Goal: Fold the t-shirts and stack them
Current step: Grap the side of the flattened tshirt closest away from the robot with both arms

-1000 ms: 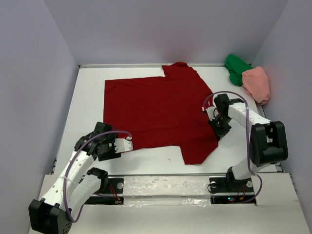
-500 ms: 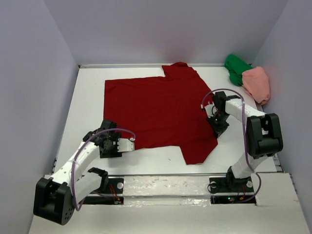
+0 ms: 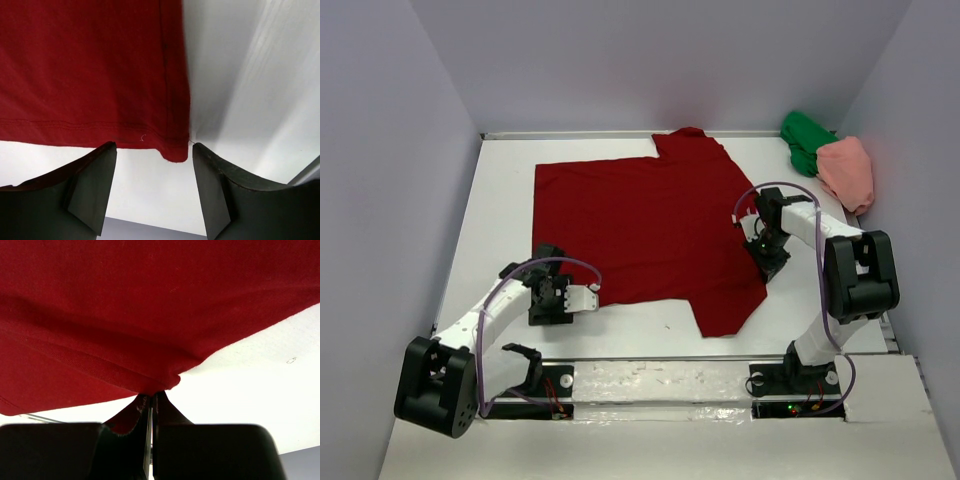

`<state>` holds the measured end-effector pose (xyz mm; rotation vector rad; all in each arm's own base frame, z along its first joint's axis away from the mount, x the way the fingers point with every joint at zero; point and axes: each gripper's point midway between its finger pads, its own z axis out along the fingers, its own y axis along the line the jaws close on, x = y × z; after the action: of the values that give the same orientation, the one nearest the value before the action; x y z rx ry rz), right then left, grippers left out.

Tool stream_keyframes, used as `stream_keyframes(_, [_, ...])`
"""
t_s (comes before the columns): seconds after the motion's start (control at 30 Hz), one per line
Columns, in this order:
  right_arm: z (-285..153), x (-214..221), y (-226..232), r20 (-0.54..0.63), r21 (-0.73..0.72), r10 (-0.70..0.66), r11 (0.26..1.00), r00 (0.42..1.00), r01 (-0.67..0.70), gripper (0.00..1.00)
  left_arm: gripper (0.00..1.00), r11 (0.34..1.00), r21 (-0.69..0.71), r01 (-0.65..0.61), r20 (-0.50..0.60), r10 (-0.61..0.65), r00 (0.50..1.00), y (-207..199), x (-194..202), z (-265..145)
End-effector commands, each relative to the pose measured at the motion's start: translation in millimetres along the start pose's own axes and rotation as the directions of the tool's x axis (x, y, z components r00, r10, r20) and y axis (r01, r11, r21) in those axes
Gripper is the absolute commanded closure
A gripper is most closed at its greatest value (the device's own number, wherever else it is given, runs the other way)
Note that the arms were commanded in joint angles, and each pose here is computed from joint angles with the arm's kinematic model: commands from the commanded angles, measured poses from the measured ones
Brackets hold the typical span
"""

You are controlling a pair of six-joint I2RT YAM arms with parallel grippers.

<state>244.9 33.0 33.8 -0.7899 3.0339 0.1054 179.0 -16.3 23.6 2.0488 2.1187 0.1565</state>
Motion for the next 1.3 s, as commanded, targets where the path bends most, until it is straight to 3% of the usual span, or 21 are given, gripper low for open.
stream_keyframes(0.0, [-4, -14, -6, 0.029, 0.033, -0.001, 0.999, 1.0, 0.0, 1.0, 0.28, 1.0, 0.021, 0.0, 0.039, -0.001, 0.999, 2, -9, -12])
stream_keyframes(0.67, [2, -12, -11, 0.007, 0.059, 0.004, 0.998, 1.0, -0.004, 1.0, 0.3, 0.991, 0.13, 0.027, -0.015, -0.025, 1.0, -14, -2, 8])
stream_keyframes(0.77, [2, -13, -10, 0.015, 0.056, 0.006, 0.998, 1.0, -0.007, 1.0, 0.42, 0.991, 0.13, 0.025, -0.013, -0.023, 1.0, -14, -2, 10])
stream_keyframes(0.83, [3, -13, -10, 0.011, 0.051, 0.007, 0.999, 1.0, -0.007, 1.0, 0.57, 0.99, 0.133, 0.036, -0.021, -0.033, 0.999, -16, 0, 12])
stream_keyframes(0.87, [3, -12, -10, 0.011, 0.053, 0.007, 0.999, 1.0, -0.007, 1.0, 0.65, 0.99, 0.134, 0.04, -0.025, -0.037, 0.999, -16, 0, 12])
stream_keyframes(0.9, [2, -12, -10, 0.01, 0.054, 0.007, 0.999, 1.0, -0.007, 1.0, 0.83, 0.99, 0.133, 0.044, -0.031, -0.04, 0.999, -16, 1, 12])
stream_keyframes(0.97, [1, -11, -10, 0.008, 0.055, 0.005, 0.998, 1.0, -0.006, 1.0, 0.97, 0.991, 0.126, 0.049, -0.035, -0.045, 0.998, -14, 1, 10])
stream_keyframes(1.27, [-22, -9, -7, 0.047, 0.063, -0.002, 0.998, 0.999, -0.001, 1.0, 1.0, 0.997, -0.001, 0.071, -0.014, -0.071, 0.997, 11, -2, -21])
